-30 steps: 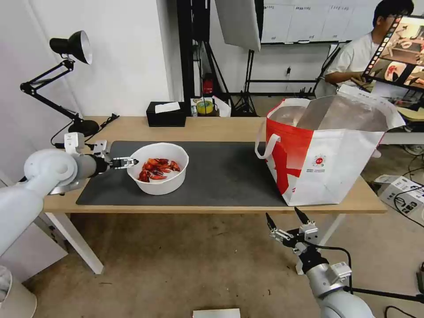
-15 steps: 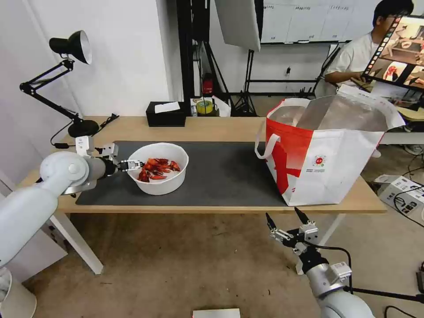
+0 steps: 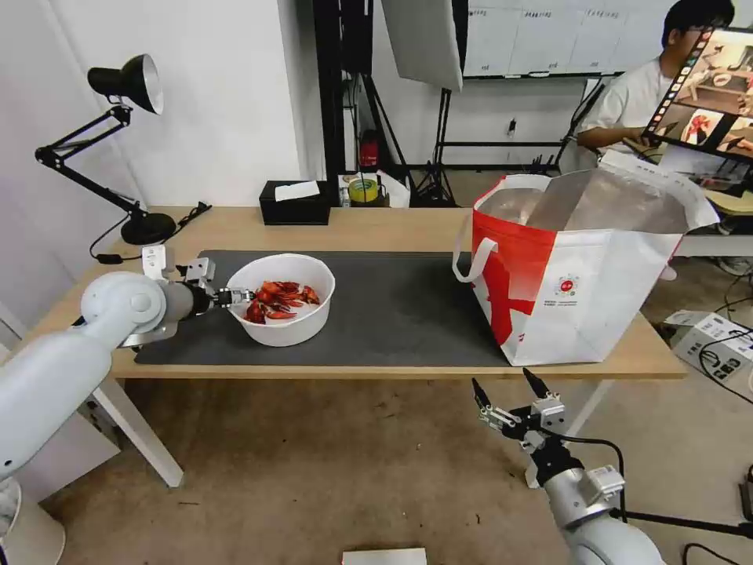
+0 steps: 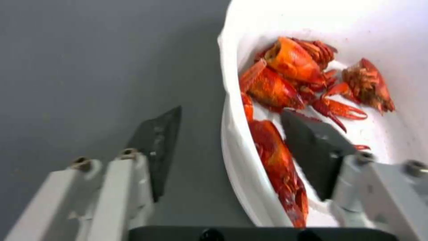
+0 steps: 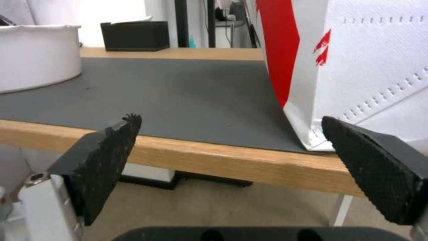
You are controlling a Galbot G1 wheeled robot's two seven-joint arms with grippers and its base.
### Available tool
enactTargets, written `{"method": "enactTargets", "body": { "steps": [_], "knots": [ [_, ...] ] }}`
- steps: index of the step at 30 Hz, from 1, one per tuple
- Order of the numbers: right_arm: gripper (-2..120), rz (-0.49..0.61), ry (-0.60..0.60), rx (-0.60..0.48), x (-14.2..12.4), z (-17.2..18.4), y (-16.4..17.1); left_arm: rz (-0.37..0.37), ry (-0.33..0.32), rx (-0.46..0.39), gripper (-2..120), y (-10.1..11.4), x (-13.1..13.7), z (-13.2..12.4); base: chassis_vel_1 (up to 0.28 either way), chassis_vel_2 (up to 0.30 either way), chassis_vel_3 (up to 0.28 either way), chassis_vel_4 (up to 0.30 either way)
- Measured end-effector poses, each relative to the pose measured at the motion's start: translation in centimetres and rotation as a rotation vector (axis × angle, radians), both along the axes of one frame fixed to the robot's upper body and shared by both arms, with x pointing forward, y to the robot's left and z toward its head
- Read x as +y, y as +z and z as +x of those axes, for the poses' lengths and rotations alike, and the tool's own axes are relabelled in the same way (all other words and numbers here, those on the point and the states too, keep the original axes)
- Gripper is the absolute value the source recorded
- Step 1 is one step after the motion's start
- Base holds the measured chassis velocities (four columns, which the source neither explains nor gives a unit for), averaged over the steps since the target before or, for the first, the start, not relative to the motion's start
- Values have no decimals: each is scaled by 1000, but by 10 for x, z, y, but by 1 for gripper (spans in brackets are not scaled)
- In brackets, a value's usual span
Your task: Pick up the trash from the table and place it into the takeout bag.
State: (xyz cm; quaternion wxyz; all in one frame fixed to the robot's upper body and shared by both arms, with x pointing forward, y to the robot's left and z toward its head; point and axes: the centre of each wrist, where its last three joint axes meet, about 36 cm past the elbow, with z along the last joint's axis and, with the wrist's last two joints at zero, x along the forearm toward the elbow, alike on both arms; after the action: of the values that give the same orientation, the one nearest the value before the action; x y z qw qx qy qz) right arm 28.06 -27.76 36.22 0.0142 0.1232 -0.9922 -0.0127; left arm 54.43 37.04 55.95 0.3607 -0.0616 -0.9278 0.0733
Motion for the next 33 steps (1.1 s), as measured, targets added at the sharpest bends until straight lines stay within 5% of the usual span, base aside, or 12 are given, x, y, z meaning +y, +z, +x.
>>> {"method": "enactTargets", "body": {
  "steps": [15,33],
  "knots": [
    [100,0,0,0,0,0,0,-7,-6,-5,0,4,0,-6,0,0,0,0],
    [100,0,0,0,0,0,0,-32,-22,-67,0,16,-12,-8,0,0,0,0]
  ]
}}
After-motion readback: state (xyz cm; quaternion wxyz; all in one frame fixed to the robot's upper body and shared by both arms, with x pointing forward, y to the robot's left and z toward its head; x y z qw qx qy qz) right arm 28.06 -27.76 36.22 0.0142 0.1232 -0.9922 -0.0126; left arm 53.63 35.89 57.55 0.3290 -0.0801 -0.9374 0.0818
